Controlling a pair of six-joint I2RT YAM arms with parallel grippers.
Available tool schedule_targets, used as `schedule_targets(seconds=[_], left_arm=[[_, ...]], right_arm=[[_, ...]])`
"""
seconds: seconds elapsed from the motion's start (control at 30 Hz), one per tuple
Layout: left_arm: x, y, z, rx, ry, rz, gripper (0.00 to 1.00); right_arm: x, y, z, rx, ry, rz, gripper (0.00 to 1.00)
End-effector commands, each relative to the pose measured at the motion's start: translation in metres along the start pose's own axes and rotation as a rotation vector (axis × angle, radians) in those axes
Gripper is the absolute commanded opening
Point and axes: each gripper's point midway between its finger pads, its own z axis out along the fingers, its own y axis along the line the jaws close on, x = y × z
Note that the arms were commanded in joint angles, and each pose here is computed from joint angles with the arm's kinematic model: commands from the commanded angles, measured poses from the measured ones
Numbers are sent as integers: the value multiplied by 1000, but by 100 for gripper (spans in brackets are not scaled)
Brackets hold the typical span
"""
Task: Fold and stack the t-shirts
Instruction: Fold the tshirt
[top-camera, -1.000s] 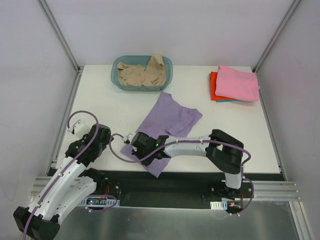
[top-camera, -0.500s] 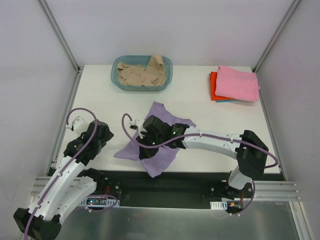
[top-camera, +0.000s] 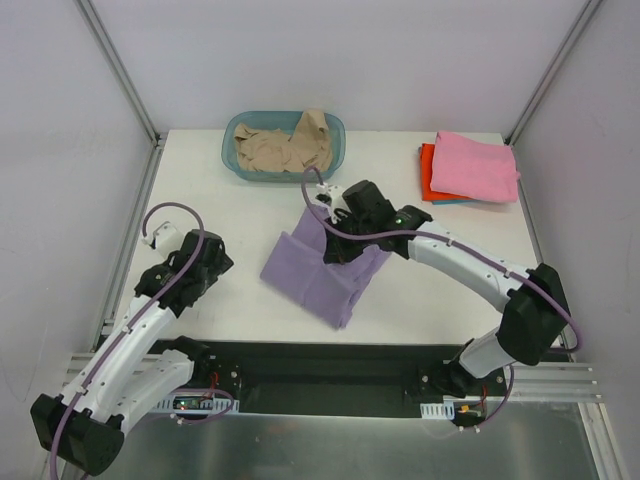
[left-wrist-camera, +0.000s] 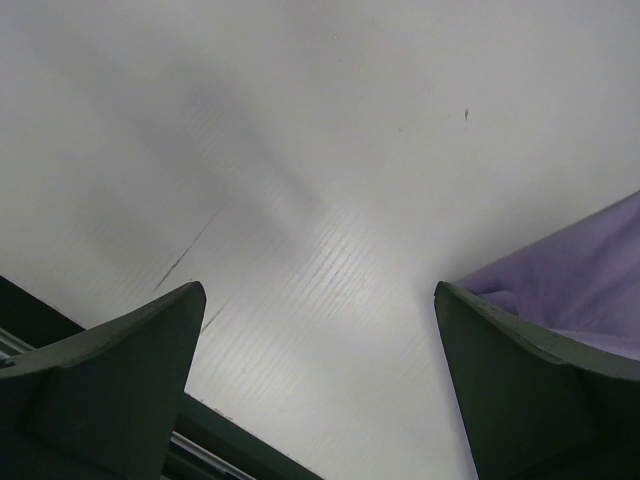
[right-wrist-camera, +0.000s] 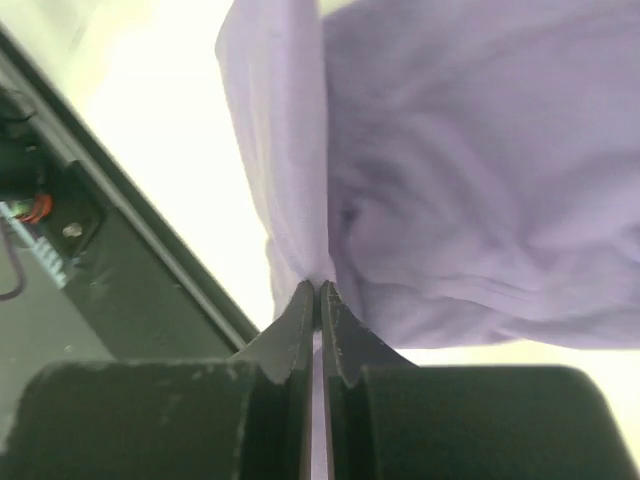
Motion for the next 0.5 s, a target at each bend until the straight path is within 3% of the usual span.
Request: schedule_targets(seconds=[0.0, 0.3, 0.47], left_arm=[[-15, -15, -3, 28, -24, -3, 99], [-12, -29, 9, 9, 12, 33, 99], [-4, -39, 20, 1, 55, 65, 99]], right_arm=[[-31, -35, -24, 76, -73, -52, 1], [-64, -89, -34, 170, -98, -114, 1], [-67, -124, -25, 207, -41, -89, 1]])
